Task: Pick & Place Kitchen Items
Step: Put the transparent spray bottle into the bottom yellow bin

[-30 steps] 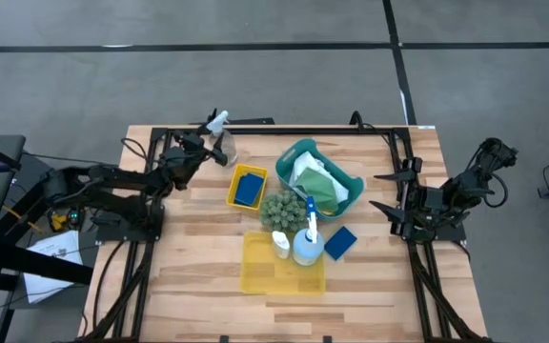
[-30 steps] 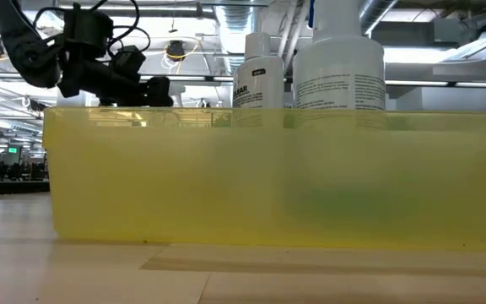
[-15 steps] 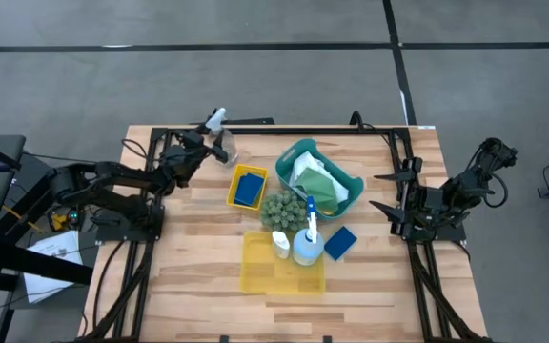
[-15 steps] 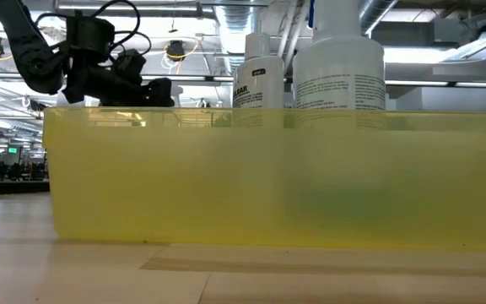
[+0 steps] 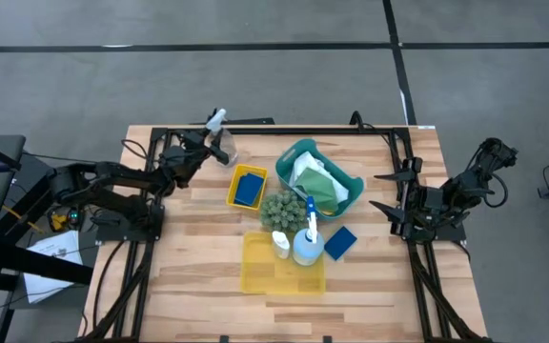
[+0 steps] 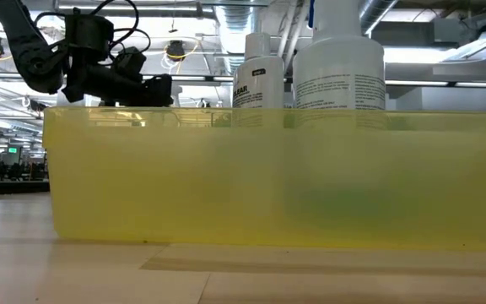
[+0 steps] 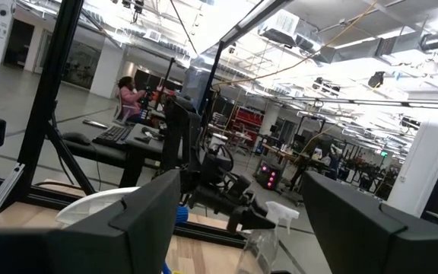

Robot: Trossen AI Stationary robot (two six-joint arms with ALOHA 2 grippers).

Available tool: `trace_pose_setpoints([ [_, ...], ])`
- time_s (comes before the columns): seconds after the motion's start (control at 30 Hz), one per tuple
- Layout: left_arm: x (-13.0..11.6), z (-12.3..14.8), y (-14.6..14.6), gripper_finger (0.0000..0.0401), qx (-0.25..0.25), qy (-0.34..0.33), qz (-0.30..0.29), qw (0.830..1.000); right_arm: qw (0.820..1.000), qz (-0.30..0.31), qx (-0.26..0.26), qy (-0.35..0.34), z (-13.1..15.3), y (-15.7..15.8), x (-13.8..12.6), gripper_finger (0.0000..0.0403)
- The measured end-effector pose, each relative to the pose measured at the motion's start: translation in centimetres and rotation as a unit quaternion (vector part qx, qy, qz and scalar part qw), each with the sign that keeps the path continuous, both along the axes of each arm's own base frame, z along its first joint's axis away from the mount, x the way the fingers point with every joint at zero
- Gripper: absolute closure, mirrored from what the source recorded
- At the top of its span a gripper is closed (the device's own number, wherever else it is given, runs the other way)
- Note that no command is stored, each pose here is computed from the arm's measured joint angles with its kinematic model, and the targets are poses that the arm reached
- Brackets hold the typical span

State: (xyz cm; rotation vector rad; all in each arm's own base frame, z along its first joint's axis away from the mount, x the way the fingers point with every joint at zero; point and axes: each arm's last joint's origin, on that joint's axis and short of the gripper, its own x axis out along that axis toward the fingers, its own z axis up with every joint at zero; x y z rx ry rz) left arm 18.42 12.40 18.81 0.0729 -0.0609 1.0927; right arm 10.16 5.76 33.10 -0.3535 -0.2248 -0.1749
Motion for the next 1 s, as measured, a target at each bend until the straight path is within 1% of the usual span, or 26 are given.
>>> trace_pose_setpoints([
  [0.1,0.0,0.0,0.0,0.0269,0.000,0.001,0.000,1.000,1.000,0.000,0.000,0.000,0.0,0.0,0.0,0.0135],
  [0.23,0.0,0.0,0.0,0.0270,-0.003,-0.004,0.000,1.000,1.000,0.000,0.000,0.000,0.0,0.0,0.0,0.0135],
  [0.4,0.0,0.0,0.0,0.0258,-0.002,-0.006,0.000,1.000,1.000,0.000,0.000,0.000,0.0,0.0,0.0,0.0135],
  [0.57,-0.1,0.2,-0.1,0.0268,0.000,-0.012,0.000,1.000,1.000,-0.001,-0.002,0.001,0.0,0.0,0.0,0.0135],
  [0.8,-0.8,1.7,-0.7,0.0268,0.011,-0.028,-0.006,1.000,1.000,-0.023,0.002,0.007,-0.1,-0.1,0.0,0.0135],
  [1.0,-1.8,3.8,-2.4,0.0268,0.032,-0.037,-0.029,0.998,1.000,-0.023,0.002,0.007,-0.1,-0.1,0.0,0.0135],
])
